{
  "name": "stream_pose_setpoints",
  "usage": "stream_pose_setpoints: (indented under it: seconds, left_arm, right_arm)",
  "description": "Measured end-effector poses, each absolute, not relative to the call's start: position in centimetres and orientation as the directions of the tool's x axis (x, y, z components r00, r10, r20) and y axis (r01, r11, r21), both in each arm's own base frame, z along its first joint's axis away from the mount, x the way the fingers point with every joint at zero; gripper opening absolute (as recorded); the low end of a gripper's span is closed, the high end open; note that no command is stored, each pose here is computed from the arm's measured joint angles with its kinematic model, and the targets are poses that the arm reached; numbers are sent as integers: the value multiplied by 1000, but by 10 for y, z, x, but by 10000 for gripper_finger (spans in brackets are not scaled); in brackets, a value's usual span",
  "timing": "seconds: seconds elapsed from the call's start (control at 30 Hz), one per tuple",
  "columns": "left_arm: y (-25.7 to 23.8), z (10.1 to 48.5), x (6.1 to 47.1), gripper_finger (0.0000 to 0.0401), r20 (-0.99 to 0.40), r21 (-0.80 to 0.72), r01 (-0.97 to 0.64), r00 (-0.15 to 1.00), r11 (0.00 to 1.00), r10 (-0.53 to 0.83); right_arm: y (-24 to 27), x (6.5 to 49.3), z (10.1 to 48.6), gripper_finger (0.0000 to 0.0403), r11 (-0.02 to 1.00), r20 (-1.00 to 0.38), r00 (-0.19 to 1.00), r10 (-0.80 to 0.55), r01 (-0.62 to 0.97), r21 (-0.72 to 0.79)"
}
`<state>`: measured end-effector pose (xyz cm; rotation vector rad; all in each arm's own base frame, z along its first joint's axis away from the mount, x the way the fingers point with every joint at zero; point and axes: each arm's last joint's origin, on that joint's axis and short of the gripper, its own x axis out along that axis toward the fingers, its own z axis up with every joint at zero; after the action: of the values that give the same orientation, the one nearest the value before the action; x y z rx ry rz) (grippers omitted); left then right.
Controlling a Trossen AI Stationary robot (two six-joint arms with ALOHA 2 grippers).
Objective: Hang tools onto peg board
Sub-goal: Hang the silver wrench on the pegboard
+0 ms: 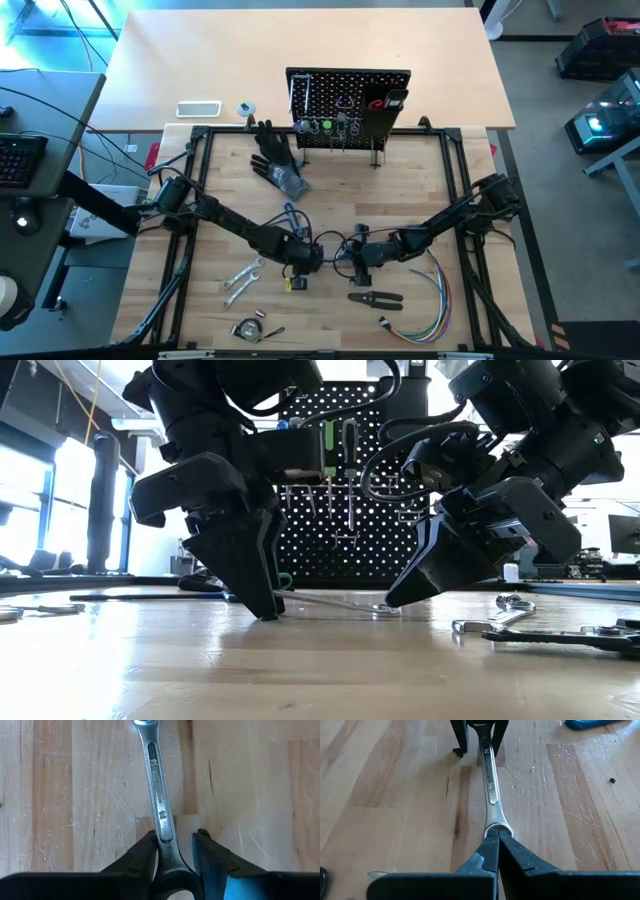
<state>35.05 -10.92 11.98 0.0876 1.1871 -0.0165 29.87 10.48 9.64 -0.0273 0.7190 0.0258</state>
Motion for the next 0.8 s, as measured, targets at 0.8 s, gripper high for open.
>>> stream_pose_setpoints:
  seconds: [0.8]
  left_arm:
    - [-85,144,343,5,-924,173,114,364,978,121]
  right_arm:
    - [97,276,164,1,1000,-614,789,-5,-10,-21]
